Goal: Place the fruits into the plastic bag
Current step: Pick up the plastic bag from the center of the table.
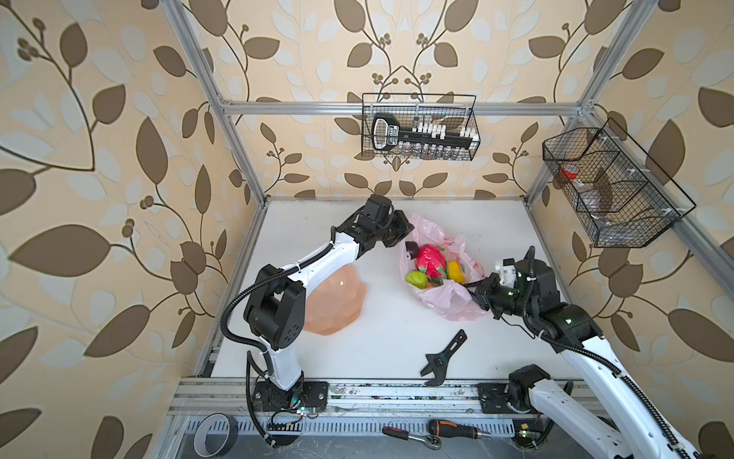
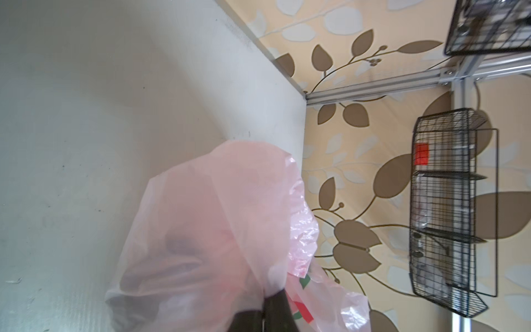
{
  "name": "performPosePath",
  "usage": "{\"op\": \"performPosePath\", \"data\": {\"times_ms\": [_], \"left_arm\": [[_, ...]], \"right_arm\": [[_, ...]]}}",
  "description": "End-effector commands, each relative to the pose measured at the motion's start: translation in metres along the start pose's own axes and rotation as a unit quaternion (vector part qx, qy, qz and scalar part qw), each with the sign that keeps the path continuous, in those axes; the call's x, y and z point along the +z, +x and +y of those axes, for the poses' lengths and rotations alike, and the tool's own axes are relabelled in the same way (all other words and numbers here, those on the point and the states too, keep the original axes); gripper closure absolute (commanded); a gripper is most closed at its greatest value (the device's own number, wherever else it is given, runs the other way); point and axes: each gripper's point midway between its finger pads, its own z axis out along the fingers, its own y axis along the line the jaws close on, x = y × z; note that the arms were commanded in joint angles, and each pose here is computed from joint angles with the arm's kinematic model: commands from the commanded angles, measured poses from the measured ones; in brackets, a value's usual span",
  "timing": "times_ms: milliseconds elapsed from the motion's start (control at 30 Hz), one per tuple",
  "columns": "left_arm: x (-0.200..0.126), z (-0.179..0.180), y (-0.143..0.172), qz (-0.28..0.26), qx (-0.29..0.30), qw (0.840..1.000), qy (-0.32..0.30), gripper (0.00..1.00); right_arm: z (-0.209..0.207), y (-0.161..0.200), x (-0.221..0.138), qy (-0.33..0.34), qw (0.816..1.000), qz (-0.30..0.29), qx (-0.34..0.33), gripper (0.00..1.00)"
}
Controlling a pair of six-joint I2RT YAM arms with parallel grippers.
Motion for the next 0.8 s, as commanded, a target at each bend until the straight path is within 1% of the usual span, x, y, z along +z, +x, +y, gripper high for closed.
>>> {"op": "performPosePath", "data": {"times_ms": [0,167,367,567,667,767], "left_arm": [[-0.045,-0.079,-0.014,-0.01,0.016,0.995,0.1,1.0],[-0.058,-0.104,-0.021,-0.009,0.017,0.992,0.127,1.0],[-0.073,-0.123,-0.032,-0.008,-0.003,0.987,0.161,1.0],[-0.081,-0.136,-0.042,0.0,-0.053,0.978,0.204,1.0],[-0.088,-0.143,-0.048,-0.001,-0.064,0.973,0.22,1.0],[-0.093,-0.147,-0.059,-0.002,-0.08,0.969,0.234,1.0]], "right_arm": [[-0.003,0.003,-0.003,0.012,0.999,0.028,-0.033,1.0],[-0.006,-0.013,-0.002,0.021,0.999,0.026,-0.041,1.0],[-0.011,-0.027,-0.006,0.056,0.995,0.02,-0.082,1.0],[-0.015,-0.036,-0.01,0.089,0.988,0.008,-0.126,1.0],[-0.004,-0.038,-0.011,0.068,0.987,0.003,-0.142,1.0],[0.021,-0.037,-0.015,0.029,0.986,-0.001,-0.167,1.0]]}}
